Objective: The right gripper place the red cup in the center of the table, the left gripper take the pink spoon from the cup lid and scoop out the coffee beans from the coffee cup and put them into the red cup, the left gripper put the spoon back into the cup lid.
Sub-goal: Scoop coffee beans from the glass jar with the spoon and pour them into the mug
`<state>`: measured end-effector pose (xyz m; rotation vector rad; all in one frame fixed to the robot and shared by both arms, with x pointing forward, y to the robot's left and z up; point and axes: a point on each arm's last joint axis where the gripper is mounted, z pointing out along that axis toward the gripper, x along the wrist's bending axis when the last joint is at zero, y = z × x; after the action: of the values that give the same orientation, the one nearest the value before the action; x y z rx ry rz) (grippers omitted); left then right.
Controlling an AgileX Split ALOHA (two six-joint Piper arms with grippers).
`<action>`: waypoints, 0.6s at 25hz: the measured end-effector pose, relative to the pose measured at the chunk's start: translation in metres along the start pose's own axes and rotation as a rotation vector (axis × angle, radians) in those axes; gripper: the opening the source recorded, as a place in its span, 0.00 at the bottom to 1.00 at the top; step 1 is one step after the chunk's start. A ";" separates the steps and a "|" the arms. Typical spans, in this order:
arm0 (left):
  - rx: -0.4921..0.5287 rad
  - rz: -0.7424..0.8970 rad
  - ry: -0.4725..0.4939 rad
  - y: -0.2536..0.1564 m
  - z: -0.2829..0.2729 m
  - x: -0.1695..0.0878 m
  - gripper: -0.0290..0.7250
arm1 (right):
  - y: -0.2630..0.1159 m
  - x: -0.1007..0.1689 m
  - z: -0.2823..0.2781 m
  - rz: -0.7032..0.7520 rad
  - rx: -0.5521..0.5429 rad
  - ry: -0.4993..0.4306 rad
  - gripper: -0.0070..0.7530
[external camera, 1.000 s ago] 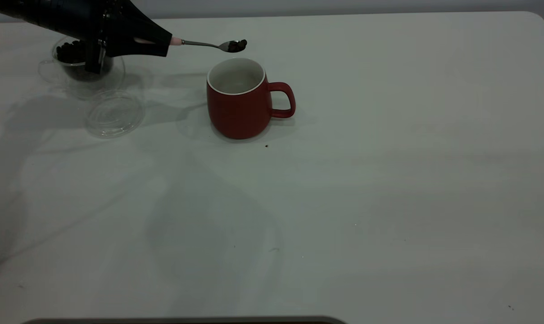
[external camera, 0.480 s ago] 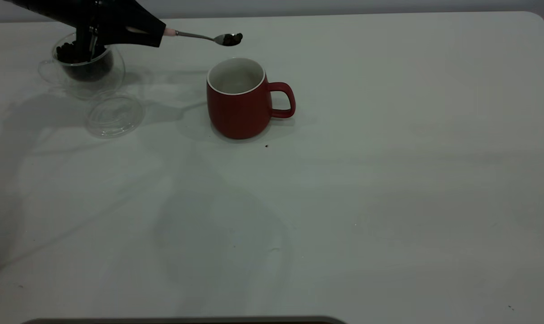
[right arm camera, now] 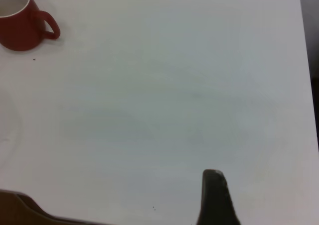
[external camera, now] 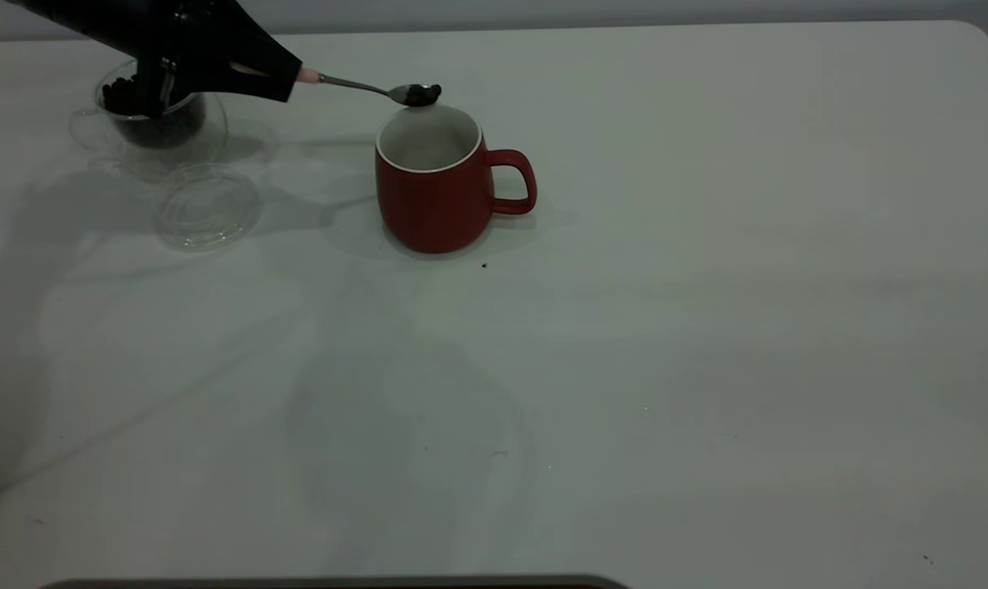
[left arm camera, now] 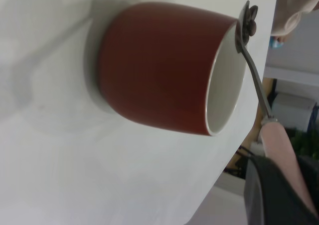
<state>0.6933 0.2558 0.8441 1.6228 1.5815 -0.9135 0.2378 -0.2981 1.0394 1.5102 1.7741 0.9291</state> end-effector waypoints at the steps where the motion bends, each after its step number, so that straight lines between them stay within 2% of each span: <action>1: 0.006 0.003 0.002 0.000 0.002 -0.001 0.19 | 0.000 0.000 0.000 0.000 0.000 0.000 0.71; 10: 0.066 0.098 0.047 -0.005 0.012 -0.003 0.19 | 0.000 0.000 0.000 0.000 0.000 0.000 0.71; 12: 0.079 0.153 0.061 -0.006 0.011 -0.001 0.19 | 0.000 0.000 0.000 0.000 0.000 0.000 0.71; 15: 0.109 0.325 0.080 -0.007 0.011 0.002 0.19 | 0.000 0.000 0.000 0.000 0.000 0.000 0.71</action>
<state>0.6858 0.2478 0.8372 1.9438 1.2843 -0.7790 0.2378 -0.2981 1.0394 1.5102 1.7741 0.9291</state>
